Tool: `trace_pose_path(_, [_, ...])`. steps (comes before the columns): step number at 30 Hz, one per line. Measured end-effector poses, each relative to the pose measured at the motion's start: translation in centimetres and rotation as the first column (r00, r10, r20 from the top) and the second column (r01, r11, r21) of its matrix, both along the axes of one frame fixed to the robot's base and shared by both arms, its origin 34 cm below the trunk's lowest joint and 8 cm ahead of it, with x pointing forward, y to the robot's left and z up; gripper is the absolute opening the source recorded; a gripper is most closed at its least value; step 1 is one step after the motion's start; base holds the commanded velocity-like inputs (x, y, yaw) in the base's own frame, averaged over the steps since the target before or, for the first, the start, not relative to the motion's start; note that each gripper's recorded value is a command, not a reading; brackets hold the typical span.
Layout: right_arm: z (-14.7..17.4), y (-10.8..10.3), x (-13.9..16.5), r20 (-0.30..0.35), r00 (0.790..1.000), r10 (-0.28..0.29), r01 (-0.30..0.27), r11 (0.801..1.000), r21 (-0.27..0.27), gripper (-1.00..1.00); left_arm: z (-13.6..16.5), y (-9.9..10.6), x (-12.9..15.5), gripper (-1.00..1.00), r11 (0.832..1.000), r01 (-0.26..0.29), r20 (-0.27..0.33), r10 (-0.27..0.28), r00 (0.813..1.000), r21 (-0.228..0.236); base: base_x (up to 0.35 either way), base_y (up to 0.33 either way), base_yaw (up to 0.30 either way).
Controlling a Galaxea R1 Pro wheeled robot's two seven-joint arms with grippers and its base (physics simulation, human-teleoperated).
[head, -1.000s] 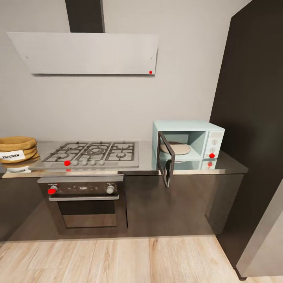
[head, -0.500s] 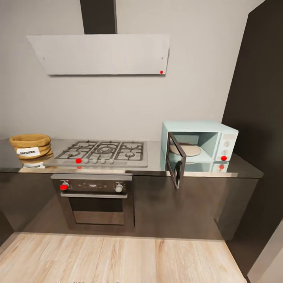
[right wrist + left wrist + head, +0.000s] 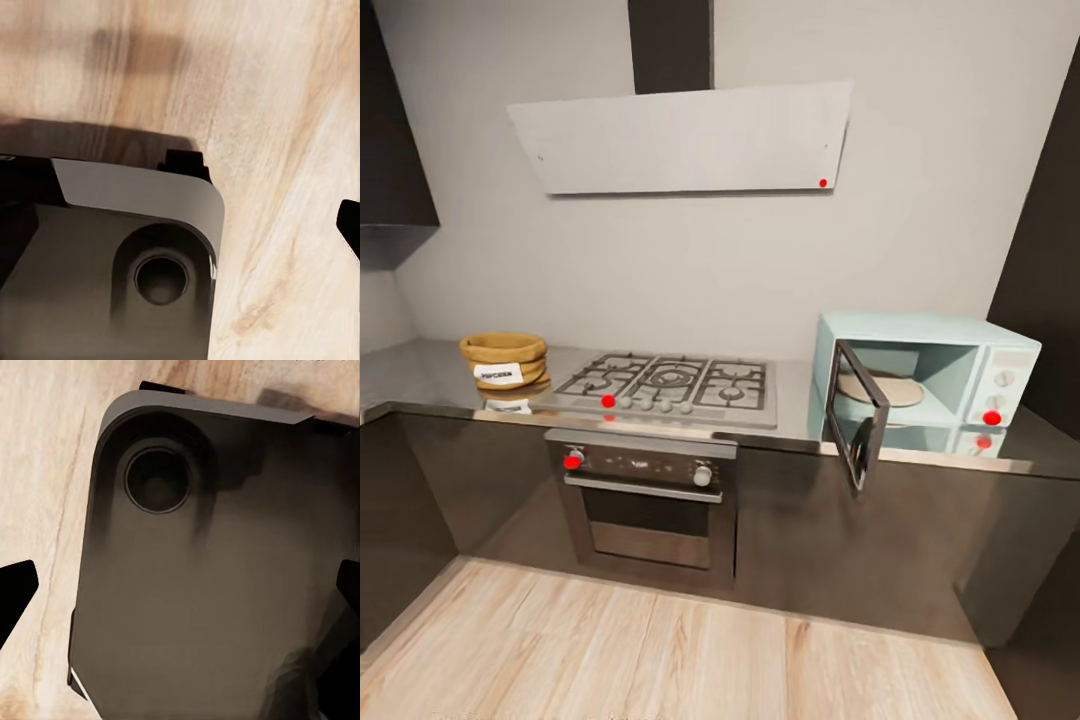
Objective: In the kitchen, take the popcorn bag from the countertop, put it into the microwave, and heat it until the popcorn is cooked so the cooked popcorn ends up inside the bag.
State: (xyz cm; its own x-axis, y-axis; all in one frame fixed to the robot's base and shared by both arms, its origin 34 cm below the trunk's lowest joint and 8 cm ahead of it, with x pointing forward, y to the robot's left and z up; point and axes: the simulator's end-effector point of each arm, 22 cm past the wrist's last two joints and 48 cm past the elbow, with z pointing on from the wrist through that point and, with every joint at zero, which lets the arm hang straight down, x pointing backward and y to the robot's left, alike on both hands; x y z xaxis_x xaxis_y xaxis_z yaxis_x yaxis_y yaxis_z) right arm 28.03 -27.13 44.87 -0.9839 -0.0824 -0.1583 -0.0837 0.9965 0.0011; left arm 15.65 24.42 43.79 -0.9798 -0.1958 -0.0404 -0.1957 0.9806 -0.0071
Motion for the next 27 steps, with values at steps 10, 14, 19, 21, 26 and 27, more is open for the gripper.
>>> trace_pose_path(10, [0.1, 0.1, 0.2, 0.004, 1.0, 0.0, 0.0, 1.0, 0.002, 1.0, 0.0, 0.0, 0.3, 1.0, 1.0, -0.001, 0.006, 0.001, 1.0, 0.0, 0.0, 0.0, 0.268])
trace_pose_path(14, [0.1, 0.2, 0.2, 0.005, 1.0, 0.0, 0.0, 1.0, 0.003, 1.0, 0.0, 0.0, 0.3, 1.0, 1.0, -0.001, 0.008, 0.001, 1.0, 0.0, 0.0, 0.0, 0.268])
trace_pose_path(19, [0.1, 2.3, 0.2, 0.006, 1.0, 0.005, -0.005, 1.0, 0.028, 1.0, 0.0, 0.0, 0.3, 1.0, 1.0, -0.001, 0.008, 0.001, 1.0, 0.0, 0.0, 0.0, 0.269])
trace_pose_path(21, [0.1, 2.3, 0.3, 0.007, 1.0, 0.004, -0.005, 1.0, 0.029, 1.0, 0.0, 0.0, 0.3, 1.0, 1.0, -0.001, 0.008, 0.001, 1.0, 0.0, 0.0, 0.0, 0.269])
trace_pose_path(26, [0.1, 2.3, 0.3, 0.007, 1.0, 0.005, -0.005, 1.0, 0.028, 1.0, 0.0, 0.0, 0.3, 1.0, 1.0, -0.001, 0.008, 0.001, 1.0, 0.0, 0.0, 0.0, 0.269])
trace_pose_path(27, [0.1, 2.2, 0.3, 0.008, 1.0, 0.005, -0.005, 1.0, 0.028, 1.0, 0.0, 0.0, 0.3, 1.0, 1.0, -0.001, 0.008, 0.001, 1.0, 0.0, 0.0, 0.0, 0.269])
